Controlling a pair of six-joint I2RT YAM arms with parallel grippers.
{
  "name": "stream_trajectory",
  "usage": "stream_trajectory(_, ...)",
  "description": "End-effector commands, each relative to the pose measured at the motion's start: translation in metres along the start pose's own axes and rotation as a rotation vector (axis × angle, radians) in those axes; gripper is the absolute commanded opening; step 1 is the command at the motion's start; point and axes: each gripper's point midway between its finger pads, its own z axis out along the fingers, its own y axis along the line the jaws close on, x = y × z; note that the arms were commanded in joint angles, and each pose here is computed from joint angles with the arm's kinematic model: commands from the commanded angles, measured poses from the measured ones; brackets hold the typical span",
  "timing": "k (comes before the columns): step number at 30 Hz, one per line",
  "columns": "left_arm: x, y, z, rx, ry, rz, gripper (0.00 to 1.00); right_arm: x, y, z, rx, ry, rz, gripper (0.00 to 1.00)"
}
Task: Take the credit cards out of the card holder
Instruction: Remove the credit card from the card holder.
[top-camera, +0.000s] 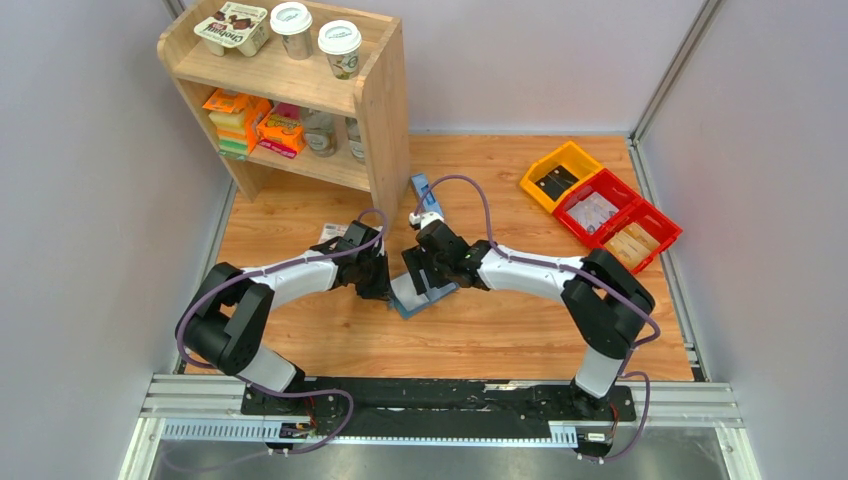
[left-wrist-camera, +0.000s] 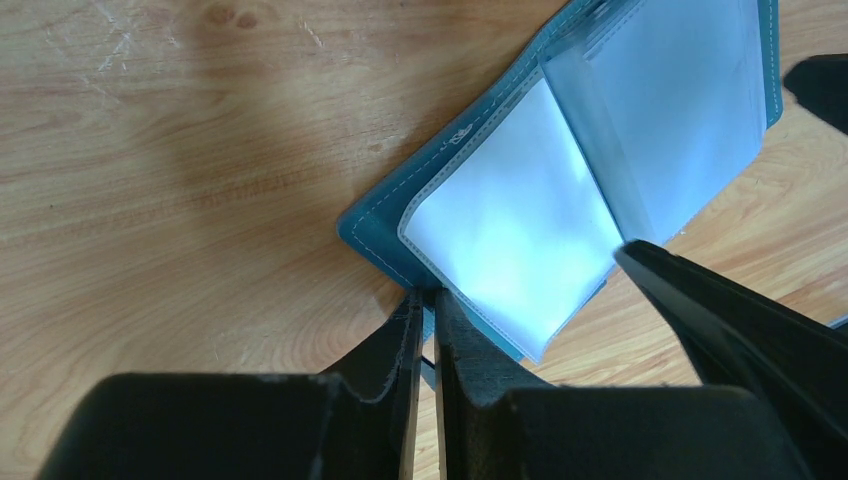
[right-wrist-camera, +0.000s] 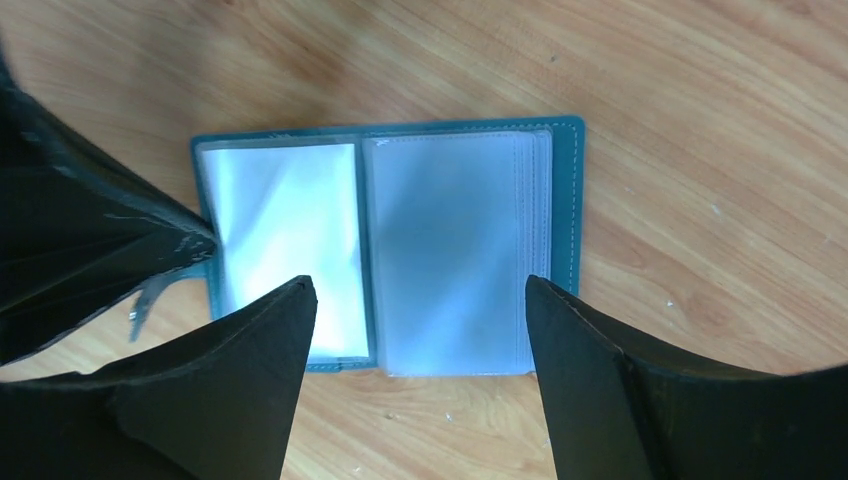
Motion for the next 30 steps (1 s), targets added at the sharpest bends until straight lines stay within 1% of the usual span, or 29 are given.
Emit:
stream_trajectory(1,0.007,0.006,0.006,-0.018,0.017,-0.007,0.16,-0.004,0.003,0.010,0.004,0.006,-0.015,0.80)
stream_trajectory(7,0.006,0.005,0.007,-0.015,0.016,-0.005,0.16,0.009,0.006,0.016,-0.028,0.049,-0.016,0.79)
stream_trajectory(10,0.008,0.005,0.007,-0.013,0.020,-0.004,0.16,0.014,0.014,0.015,-0.074,0.065,-0.014,0.77)
stream_trajectory(12,0.007,0.005,0.007,-0.012,0.017,-0.005,0.15,0.014,0.026,0.010,-0.142,0.071,-0.011,0.74)
stream_trajectory(15,0.007,0.004,0.008,-0.008,0.020,-0.007,0.15,0.009,0.036,0.002,-0.199,0.059,-0.006,0.68)
stream_trajectory(18,0.006,0.004,0.008,-0.007,0.017,-0.009,0.15,0.002,0.046,-0.009,-0.261,0.036,-0.002,0.62)
stream_trajectory(20,0.006,0.004,0.008,-0.005,0.015,-0.010,0.15,-0.003,0.054,-0.016,-0.302,0.019,0.006,0.60)
stream_trajectory(25,0.007,0.004,0.008,-0.005,0.015,-0.013,0.15,-0.009,0.064,-0.027,-0.361,0.001,0.020,0.60)
stream_trajectory(30,0.006,0.004,0.006,-0.004,0.001,-0.015,0.15,-0.007,0.065,-0.025,-0.367,0.008,0.028,0.66)
